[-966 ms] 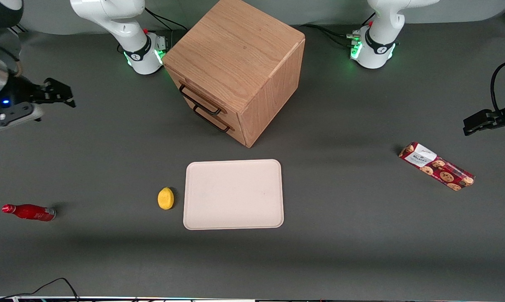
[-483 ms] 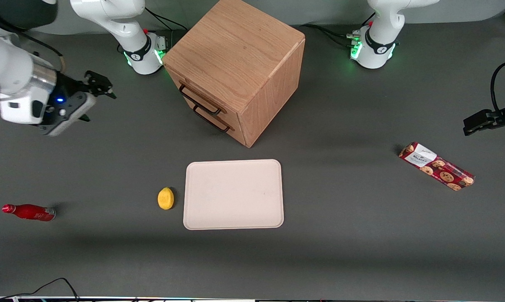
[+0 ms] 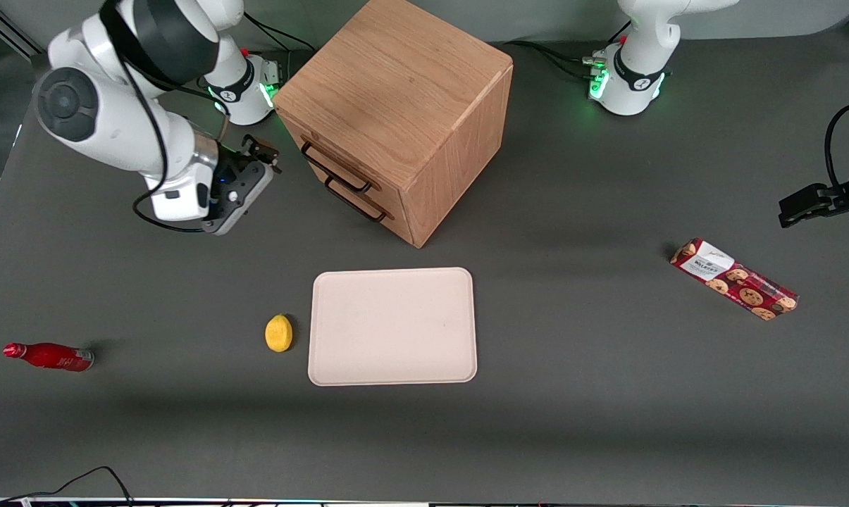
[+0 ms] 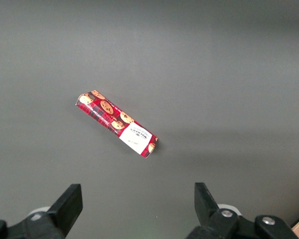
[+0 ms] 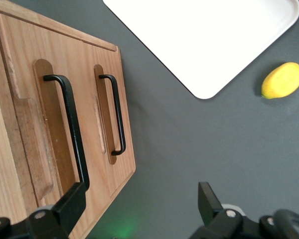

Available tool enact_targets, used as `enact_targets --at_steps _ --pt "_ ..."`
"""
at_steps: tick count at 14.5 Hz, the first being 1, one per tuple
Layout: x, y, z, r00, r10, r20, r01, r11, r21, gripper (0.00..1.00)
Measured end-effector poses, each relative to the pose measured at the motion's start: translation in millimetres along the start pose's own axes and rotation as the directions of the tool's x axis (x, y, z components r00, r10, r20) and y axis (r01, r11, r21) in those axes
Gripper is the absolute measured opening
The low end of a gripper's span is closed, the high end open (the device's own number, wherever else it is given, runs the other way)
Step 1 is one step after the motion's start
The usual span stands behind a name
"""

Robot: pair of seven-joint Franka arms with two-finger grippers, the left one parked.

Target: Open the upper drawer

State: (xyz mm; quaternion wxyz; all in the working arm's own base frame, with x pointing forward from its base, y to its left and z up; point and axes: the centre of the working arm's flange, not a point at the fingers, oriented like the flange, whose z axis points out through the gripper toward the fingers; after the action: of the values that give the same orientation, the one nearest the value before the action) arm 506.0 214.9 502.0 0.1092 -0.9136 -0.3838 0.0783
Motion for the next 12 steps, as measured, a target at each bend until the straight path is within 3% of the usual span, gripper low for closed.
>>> enact_targets --at_steps 5,12 --pt "15.8 -28.2 44.6 0.999 -0.021 -0.047 0.023 0.999 0.029 1.00" --pt "21.5 -60.6 94.6 0.999 -0.022 -0.036 0.023 0.999 0.030 1.00"
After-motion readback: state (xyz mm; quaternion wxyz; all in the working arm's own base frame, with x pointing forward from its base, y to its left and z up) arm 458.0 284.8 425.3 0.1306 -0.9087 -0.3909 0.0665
